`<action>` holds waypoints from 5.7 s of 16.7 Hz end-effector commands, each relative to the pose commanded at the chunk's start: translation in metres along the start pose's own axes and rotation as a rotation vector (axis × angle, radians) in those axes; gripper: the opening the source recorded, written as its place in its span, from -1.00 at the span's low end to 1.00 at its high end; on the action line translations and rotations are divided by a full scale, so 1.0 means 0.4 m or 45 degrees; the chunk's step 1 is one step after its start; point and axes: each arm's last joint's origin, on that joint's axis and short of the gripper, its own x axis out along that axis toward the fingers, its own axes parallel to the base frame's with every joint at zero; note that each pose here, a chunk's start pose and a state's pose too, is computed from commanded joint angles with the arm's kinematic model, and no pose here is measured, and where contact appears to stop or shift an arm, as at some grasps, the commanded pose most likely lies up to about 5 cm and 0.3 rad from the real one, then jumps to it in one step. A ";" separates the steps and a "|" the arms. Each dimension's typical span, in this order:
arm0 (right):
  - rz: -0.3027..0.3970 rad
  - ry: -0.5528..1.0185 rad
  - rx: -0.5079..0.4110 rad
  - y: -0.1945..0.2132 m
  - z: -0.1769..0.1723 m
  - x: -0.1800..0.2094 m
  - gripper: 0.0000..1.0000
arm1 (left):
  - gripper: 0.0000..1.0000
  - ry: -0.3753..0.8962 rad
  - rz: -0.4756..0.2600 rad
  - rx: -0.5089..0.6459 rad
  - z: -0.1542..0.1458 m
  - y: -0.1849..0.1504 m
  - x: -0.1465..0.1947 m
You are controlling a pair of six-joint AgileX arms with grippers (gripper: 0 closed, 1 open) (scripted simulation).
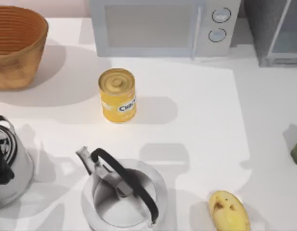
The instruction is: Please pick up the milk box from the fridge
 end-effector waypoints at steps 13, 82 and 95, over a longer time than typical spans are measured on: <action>0.040 -0.047 -0.020 -0.068 -0.074 0.035 1.00 | 1.00 0.000 0.000 0.000 0.000 0.000 0.000; 0.020 -0.053 -0.022 0.001 0.097 0.656 -1.00 | 1.00 0.000 0.000 0.000 0.000 0.000 0.000; 0.019 -0.030 -0.016 -0.004 0.075 0.427 -1.00 | 1.00 0.000 0.000 0.000 0.000 0.000 0.000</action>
